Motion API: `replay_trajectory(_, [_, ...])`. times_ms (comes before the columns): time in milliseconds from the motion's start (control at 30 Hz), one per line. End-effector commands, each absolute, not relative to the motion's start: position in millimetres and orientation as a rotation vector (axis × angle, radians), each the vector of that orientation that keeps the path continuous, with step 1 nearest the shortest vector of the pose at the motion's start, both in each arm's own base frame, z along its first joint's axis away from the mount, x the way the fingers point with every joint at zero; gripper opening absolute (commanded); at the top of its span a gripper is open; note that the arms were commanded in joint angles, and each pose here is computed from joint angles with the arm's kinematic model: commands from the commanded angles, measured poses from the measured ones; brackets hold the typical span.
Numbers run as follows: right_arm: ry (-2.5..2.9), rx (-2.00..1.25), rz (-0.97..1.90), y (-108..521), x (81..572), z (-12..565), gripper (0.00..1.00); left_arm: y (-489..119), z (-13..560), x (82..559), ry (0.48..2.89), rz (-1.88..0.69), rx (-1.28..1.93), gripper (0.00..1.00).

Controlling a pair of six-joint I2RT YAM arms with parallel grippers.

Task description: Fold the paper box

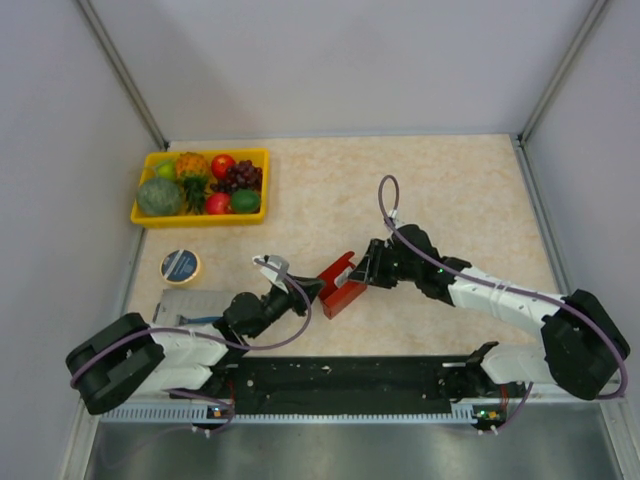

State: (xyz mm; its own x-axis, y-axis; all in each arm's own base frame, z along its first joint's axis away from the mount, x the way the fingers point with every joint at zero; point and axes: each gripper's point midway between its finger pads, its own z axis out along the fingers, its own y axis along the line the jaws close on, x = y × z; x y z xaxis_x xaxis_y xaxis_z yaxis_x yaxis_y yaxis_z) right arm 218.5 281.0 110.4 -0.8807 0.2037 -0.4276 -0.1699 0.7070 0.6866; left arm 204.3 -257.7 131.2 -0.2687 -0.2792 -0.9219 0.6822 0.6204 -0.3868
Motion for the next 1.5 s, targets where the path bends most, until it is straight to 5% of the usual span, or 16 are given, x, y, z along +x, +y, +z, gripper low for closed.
replay_trajectory(0, [2.409, 0.126, 1.016, 283, 225, 110, 0.39, -257, 117, 191, 1.648, -1.0, 0.361, 0.18])
replay_trajectory(233, [2.394, 0.044, 0.946, 273, 221, 115, 0.4, -250, 141, 199, 1.807, -1.011, 0.149, 0.41])
replay_trajectory(367, [2.398, 0.004, 0.94, 277, 219, 119, 0.4, -222, 184, 235, 1.891, -0.825, -0.029, 0.64])
replay_trajectory(533, [2.416, 0.001, 0.933, 275, 214, 112, 0.4, -218, 151, 265, 2.121, -0.947, -0.004, 0.78])
replay_trajectory(833, [2.426, 0.006, 0.923, 271, 210, 112, 0.41, -287, 121, 257, 2.303, -1.325, 0.361, 0.75])
replay_trajectory(1033, [2.429, 0.045, 0.937, 267, 205, 104, 0.41, -309, 156, 233, 2.09, -1.606, 0.456, 0.72])
replay_trajectory(1467, [2.303, 0.531, 1.127, 273, 218, 111, 0.34, -326, 130, 199, 2.111, -1.297, 0.648, 0.64])
